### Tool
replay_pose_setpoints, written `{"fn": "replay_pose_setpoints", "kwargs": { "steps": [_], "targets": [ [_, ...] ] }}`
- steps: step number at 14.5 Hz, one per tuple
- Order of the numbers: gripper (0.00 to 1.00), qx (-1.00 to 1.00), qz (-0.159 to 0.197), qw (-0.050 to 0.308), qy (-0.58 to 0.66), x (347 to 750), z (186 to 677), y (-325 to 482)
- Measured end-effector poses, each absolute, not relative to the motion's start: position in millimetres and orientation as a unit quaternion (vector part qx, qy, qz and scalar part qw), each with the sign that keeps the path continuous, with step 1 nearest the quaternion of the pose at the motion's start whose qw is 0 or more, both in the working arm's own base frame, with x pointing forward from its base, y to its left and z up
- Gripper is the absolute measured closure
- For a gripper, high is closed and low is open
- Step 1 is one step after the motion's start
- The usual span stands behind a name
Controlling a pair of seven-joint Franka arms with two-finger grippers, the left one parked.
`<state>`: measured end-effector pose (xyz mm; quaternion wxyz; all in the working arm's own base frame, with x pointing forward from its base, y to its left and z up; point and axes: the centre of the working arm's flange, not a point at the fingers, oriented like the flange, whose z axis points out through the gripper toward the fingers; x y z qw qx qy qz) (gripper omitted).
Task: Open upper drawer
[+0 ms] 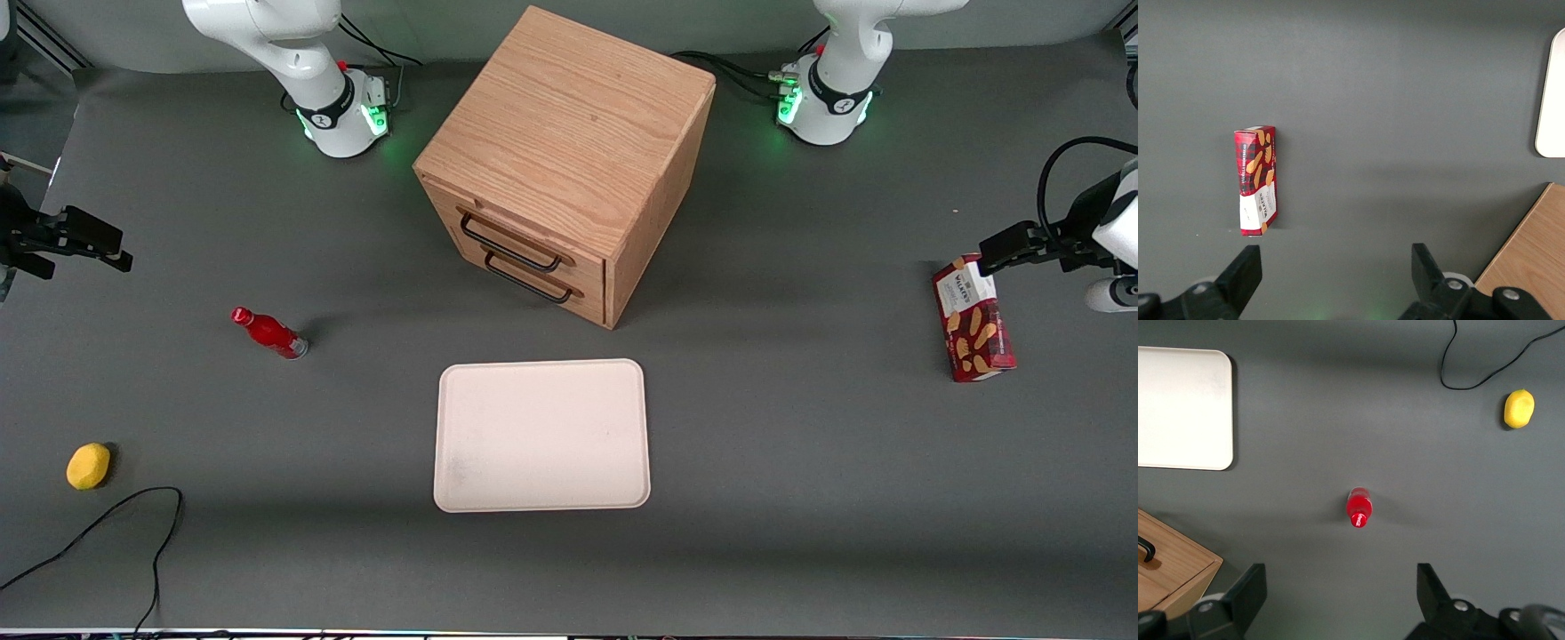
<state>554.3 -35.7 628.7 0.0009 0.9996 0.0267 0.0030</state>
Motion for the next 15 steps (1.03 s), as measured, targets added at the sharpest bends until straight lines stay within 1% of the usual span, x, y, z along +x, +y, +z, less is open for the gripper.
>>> {"fn": "replay_pose_setpoints", "kwargs": {
  "steps": [8, 11, 13, 15],
  "targets": [
    [0.00, 1.000, 0.008, 0.001, 0.028, 556.1, 628.9, -32.7],
    [0.00, 0.999, 0.017, 0.003, 0.049, 563.1, 625.5, -8.6],
    [0.00, 0.998, 0.016, 0.003, 0.053, 569.3, 617.9, -3.0],
    [0.00, 0.998, 0.023, 0.003, 0.055, 579.0, 609.4, -1.2]
  ]
}}
